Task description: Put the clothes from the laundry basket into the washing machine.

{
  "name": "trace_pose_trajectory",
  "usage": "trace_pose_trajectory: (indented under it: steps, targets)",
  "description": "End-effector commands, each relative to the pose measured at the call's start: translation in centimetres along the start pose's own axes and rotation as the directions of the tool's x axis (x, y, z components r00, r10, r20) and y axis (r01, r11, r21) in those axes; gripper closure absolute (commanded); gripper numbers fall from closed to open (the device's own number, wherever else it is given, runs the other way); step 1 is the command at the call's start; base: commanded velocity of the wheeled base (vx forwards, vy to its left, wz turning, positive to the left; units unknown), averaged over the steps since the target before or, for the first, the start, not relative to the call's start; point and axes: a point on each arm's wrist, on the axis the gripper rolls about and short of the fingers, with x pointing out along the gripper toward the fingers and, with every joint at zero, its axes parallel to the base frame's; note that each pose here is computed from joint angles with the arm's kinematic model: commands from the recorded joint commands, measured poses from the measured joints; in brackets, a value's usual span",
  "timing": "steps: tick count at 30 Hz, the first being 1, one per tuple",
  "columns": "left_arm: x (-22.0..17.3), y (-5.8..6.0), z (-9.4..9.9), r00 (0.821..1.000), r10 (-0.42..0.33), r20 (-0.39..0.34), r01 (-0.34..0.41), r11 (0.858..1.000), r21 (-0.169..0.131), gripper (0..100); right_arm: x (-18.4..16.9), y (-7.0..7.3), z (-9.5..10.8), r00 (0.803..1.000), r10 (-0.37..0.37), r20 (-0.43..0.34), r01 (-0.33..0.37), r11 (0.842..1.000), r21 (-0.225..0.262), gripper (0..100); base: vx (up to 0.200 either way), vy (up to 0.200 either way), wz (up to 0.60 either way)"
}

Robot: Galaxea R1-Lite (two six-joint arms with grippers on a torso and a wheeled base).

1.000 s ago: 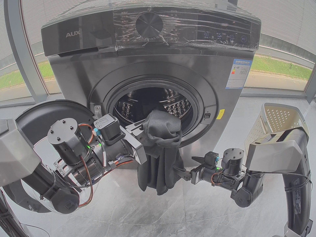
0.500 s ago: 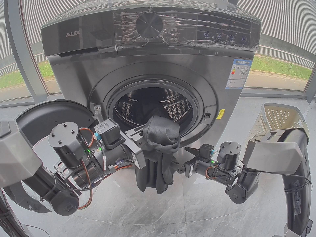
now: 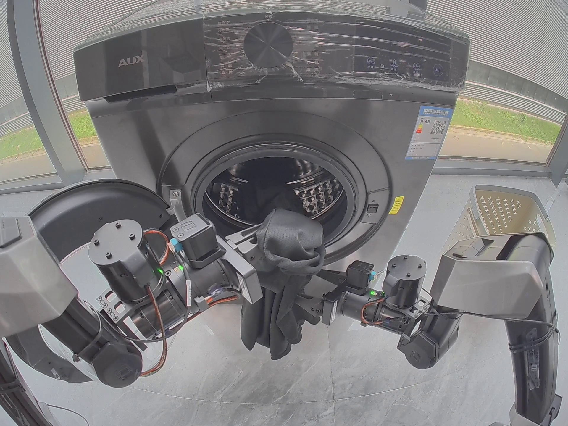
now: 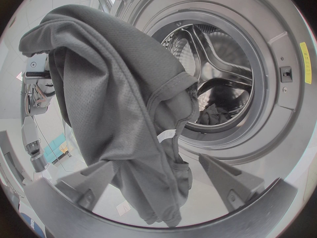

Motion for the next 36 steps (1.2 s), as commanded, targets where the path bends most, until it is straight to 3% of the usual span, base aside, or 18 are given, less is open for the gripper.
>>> trace_pose_trajectory:
  steps: [1,8,17,26,36]
  targets:
    - [0.0,0.2,-0.1,1.000,0.005,-0.001,-0.005,1.000,-0.001,100,0.0,0.4,0.1,1.000,0.011,0.005,-0.011,1.000,-0.008,100,0.000,0.000,0.00]
    - [0.0,0.5,-0.4,1.000,0.018,-0.012,-0.018,1.000,-0.002,100,-0.9,0.9,1.1,1.000,0.011,0.015,-0.011,1.000,-0.020,100,0.000,0.000,0.00]
    - [-0.3,0.7,-0.6,0.999,0.025,-0.024,-0.025,1.000,-0.005,100,-6.0,2.8,3.0,0.999,-0.033,-0.034,0.033,0.999,-0.007,100,0.000,0.000,0.00]
    - [-0.6,0.4,-0.5,0.999,0.021,-0.028,-0.021,1.000,-0.007,100,-9.7,3.8,2.6,0.991,-0.078,-0.112,0.081,0.997,0.020,100,0.000,0.000,0.00]
    - [-0.6,-0.2,-0.2,1.000,0.005,-0.019,-0.006,1.000,-0.008,100,-9.7,3.7,2.3,0.989,-0.081,-0.126,0.086,0.996,0.030,100,0.000,0.000,0.00]
